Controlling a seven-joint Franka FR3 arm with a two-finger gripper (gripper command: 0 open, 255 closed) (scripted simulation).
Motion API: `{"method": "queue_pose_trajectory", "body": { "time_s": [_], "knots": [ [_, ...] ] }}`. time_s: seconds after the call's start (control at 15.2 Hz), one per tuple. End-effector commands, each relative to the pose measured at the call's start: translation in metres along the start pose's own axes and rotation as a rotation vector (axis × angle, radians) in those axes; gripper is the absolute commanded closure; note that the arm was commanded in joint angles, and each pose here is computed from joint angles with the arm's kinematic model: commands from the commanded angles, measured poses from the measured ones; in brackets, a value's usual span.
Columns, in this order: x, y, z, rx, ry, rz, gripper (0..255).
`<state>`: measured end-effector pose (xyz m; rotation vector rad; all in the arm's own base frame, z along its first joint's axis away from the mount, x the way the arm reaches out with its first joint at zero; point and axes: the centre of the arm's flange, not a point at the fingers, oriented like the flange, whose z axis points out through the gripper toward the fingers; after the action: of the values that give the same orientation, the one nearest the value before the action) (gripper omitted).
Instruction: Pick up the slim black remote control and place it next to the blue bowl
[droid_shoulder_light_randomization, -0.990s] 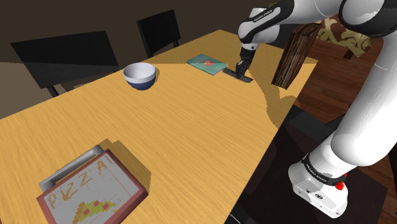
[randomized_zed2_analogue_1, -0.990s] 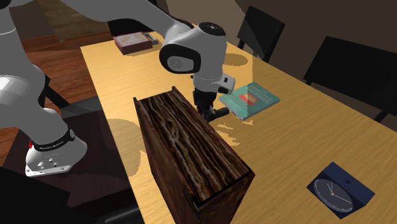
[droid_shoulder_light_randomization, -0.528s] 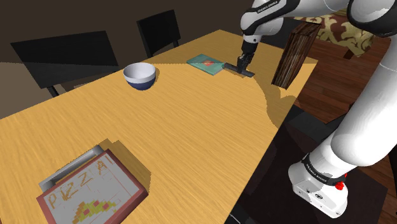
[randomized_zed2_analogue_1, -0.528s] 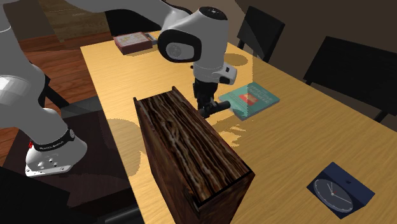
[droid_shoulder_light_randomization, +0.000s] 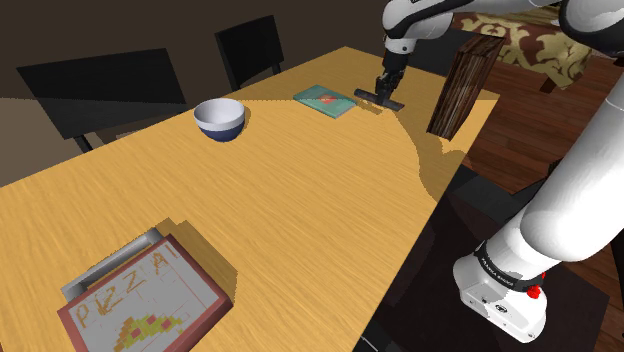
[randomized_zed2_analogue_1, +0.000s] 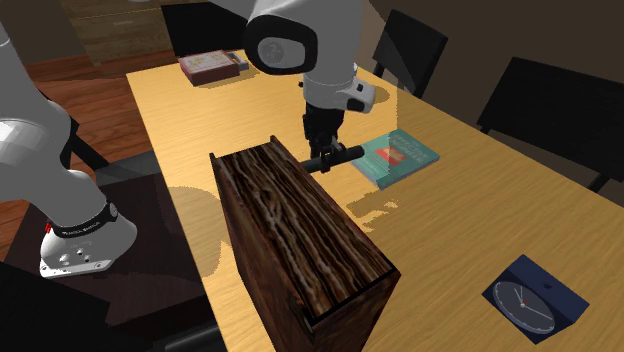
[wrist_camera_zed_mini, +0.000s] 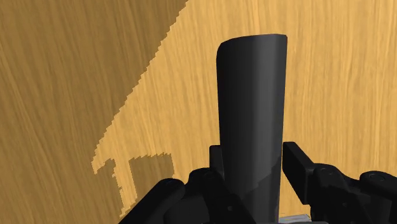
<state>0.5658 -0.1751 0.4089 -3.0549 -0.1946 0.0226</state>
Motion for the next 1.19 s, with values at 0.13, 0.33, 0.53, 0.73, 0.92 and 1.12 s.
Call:
{"method": "queue_pose_trajectory", "body": {
  "time_s": [0.13, 0.33, 0.53, 0.73, 0.92, 1.12],
  "knots": [
    [-0.001, -0.002, -0.022, 0.0, 0.0, 0.0, 255],
    [-0.001, -0.003, -0.038, 0.0, 0.0, 0.0, 255],
    [-0.001, -0.004, -0.053, 0.0, 0.0, 0.0, 255],
    [-0.001, -0.006, -0.069, 0.0, 0.0, 0.0, 255],
    [0.006, -0.031, -0.071, 0.0, 0.0, 0.0, 255],
    [0.017, -0.069, -0.068, 0.0, 0.0, 0.0, 255]
  ]
}}
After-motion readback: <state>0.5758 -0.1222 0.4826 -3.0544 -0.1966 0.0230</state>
